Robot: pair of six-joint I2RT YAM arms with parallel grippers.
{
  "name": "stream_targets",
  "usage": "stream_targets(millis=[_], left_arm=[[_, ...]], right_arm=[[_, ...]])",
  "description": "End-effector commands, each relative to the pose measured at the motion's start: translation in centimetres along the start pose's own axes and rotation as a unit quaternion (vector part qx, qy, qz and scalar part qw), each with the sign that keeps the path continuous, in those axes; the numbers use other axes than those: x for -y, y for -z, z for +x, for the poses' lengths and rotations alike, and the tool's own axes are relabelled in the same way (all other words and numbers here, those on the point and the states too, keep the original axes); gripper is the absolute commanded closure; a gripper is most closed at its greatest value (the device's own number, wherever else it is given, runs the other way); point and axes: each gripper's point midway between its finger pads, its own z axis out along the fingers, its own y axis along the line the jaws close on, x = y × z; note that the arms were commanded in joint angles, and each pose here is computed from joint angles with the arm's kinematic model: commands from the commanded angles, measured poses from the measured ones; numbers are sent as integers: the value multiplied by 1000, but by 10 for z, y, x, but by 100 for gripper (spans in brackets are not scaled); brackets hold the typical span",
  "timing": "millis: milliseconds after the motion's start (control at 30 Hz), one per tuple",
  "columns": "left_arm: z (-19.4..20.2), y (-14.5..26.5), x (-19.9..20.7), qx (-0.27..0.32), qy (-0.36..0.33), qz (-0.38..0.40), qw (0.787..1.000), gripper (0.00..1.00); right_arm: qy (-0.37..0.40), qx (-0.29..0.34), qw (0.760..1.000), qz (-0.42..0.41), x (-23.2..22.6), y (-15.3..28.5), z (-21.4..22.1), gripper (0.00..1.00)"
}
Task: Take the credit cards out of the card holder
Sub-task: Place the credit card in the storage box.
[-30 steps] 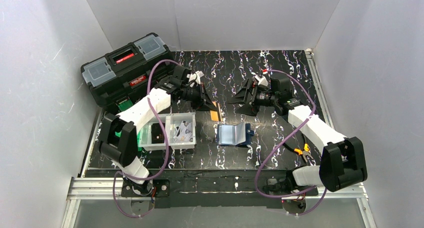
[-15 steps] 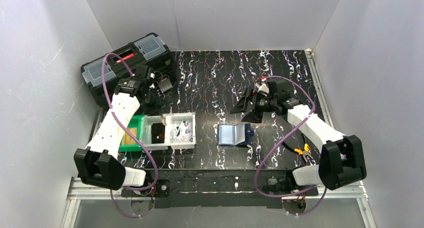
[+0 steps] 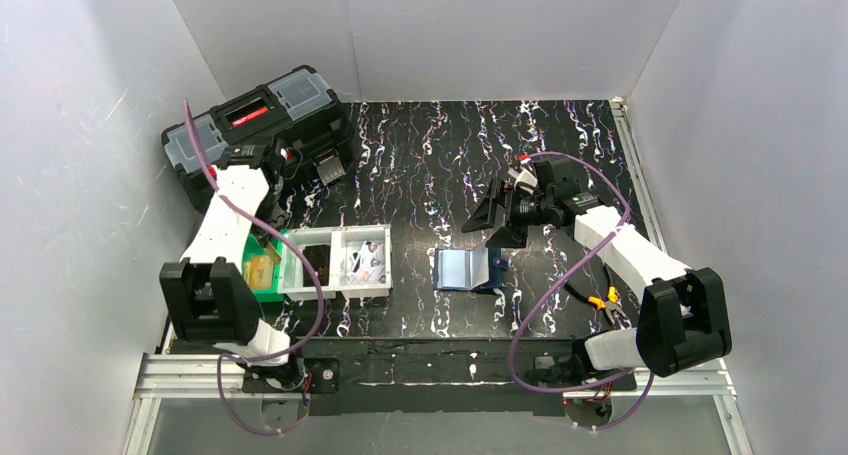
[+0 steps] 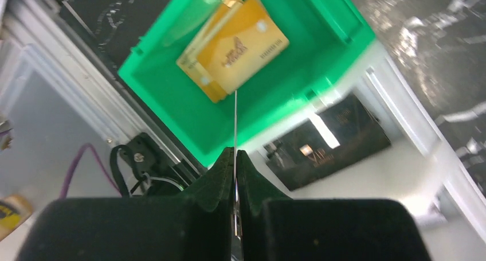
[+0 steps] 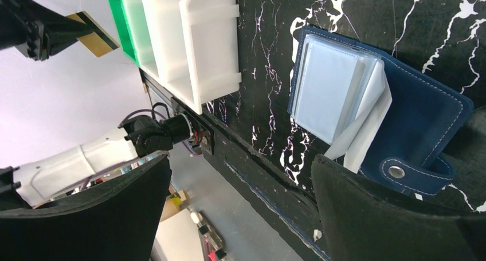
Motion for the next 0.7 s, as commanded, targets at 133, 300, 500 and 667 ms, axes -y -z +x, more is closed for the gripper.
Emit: stream_targets(millis=[133,300,500,667], left_arm=[[-29,-13,-30,57,35,-142,988,100],[-37,-28,-38,53,32,-181,982,100],[-39,-42,-40,62,12,-208,976,100],[-34,-50,-40,58,3,-212,976,72]], right_arm=[[33,3,999,-32,-22,9,-3,2],[35,2,999,-37,-23,10,-2,2],[34,-3,999,-40,-23,9,0,1],[33,-4,999,-42,-23,8,0,2]])
